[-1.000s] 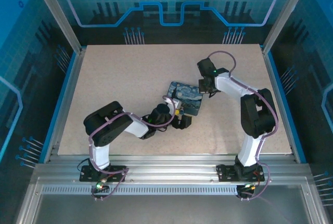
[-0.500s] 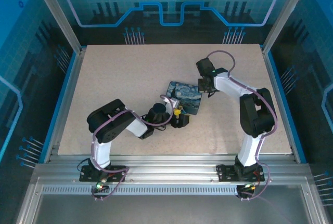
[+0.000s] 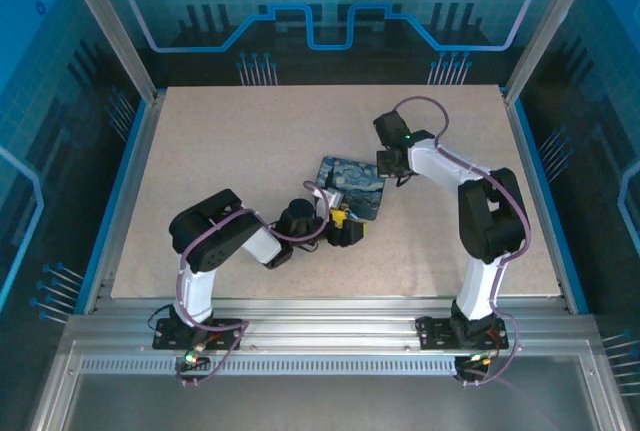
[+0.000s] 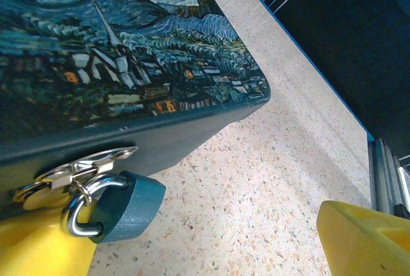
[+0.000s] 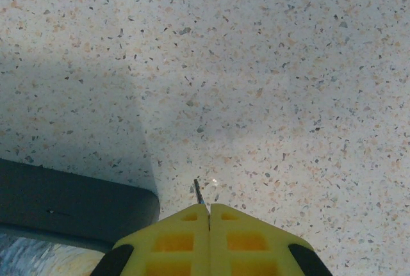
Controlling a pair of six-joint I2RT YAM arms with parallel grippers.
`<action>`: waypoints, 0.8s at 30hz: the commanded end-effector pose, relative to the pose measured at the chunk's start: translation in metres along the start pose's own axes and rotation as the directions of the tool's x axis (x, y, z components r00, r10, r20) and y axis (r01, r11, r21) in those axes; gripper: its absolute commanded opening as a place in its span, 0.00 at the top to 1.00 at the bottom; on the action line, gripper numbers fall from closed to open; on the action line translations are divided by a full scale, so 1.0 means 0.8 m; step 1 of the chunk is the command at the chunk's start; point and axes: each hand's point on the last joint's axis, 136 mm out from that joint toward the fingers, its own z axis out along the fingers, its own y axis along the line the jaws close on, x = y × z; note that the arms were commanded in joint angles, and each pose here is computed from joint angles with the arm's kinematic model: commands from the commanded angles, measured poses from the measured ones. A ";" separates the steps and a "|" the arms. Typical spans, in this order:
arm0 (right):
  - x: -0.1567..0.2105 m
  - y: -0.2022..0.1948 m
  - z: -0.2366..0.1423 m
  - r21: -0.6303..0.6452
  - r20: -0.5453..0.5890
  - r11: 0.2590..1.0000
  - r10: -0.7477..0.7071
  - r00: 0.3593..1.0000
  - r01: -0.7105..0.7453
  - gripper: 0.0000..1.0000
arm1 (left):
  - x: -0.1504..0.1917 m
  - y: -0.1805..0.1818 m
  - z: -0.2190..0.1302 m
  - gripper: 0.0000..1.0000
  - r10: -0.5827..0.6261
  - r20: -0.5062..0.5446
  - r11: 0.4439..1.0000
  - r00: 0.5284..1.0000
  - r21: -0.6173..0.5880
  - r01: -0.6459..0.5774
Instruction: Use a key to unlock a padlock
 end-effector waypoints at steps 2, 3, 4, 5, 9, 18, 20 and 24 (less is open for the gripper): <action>0.019 0.021 0.006 -0.036 -0.053 0.999 -0.020 0.998 0.018 1.00 | -0.004 0.011 0.004 0.10 -0.029 0.013 1.000 0.999 -0.012 0.029; 0.020 0.022 0.006 -0.036 -0.053 0.999 -0.022 0.998 0.020 1.00 | -0.003 0.010 0.005 0.10 -0.033 0.011 0.999 0.999 -0.008 0.033; 0.020 0.021 0.006 -0.035 -0.054 0.999 -0.020 0.998 0.018 1.00 | -0.003 0.010 0.007 0.10 -0.038 0.007 0.999 0.999 -0.006 0.038; 0.020 0.021 0.006 -0.037 -0.052 0.999 -0.019 0.998 0.017 1.00 | -0.001 0.011 0.009 0.09 -0.047 -0.003 0.999 0.999 -0.005 0.047; 0.019 0.021 0.004 -0.036 -0.048 0.999 -0.020 0.999 0.018 1.00 | 0.001 0.009 0.006 0.14 -0.063 0.003 0.998 0.998 0.021 0.063; 0.014 0.023 0.002 -0.046 -0.041 0.999 -0.018 0.999 0.016 1.00 | -0.004 0.014 -0.028 0.30 -0.110 0.044 0.993 0.993 0.043 0.108; 0.014 0.024 0.002 -0.050 -0.042 0.999 -0.015 0.999 0.013 1.00 | -0.003 0.011 -0.027 0.32 -0.118 0.034 0.992 0.992 0.054 0.116; 0.013 0.026 0.001 -0.056 -0.039 0.998 -0.012 0.999 0.009 1.00 | 0.001 0.011 -0.023 0.29 -0.130 0.011 0.990 0.992 0.055 0.129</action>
